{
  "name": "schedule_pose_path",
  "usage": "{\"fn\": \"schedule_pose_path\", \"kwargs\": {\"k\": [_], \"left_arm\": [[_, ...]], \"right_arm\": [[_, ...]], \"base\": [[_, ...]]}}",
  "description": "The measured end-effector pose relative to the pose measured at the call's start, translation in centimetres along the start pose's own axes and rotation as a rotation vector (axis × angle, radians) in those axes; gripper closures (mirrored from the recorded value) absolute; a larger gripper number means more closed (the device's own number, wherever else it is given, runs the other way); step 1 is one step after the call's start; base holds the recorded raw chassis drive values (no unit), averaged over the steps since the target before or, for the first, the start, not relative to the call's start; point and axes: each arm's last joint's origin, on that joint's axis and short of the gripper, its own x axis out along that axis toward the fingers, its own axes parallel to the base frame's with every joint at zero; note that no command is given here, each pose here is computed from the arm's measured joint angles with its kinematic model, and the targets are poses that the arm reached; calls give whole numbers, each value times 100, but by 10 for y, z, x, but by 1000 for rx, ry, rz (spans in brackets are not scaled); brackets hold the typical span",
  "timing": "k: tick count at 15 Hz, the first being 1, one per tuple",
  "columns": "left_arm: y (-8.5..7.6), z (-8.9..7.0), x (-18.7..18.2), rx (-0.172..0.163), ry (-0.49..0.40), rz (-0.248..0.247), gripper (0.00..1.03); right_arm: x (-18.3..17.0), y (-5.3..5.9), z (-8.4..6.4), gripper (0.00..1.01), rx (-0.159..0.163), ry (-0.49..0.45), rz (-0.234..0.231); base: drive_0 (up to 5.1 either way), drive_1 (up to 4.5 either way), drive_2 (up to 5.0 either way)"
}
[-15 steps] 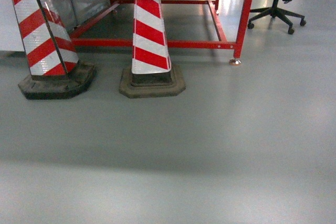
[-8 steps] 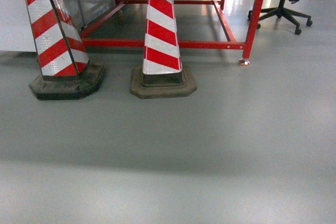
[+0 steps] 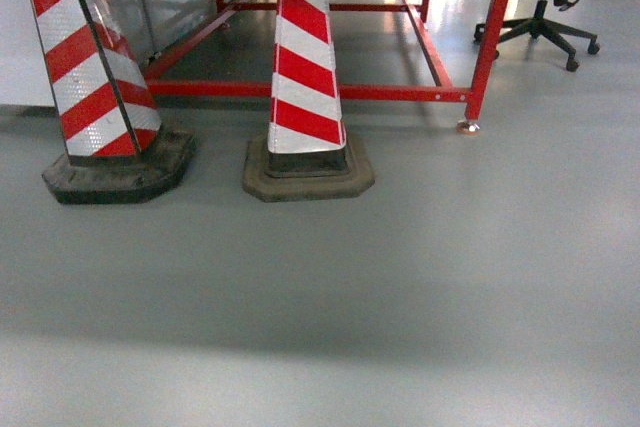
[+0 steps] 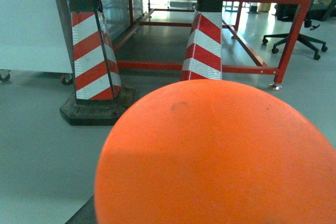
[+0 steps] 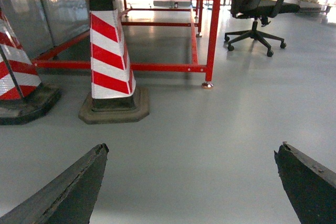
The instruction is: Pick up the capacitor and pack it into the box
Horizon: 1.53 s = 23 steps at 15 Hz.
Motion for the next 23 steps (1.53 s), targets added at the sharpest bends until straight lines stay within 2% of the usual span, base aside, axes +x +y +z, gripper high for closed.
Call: {"fn": "schedule_pose_path", "kwargs": {"k": [23], "left_arm": [[0,0,0,0,-3,0,60]], "right_arm": [[0,0,0,3,0,0,0]], "base": [[1,403,-401]]}}
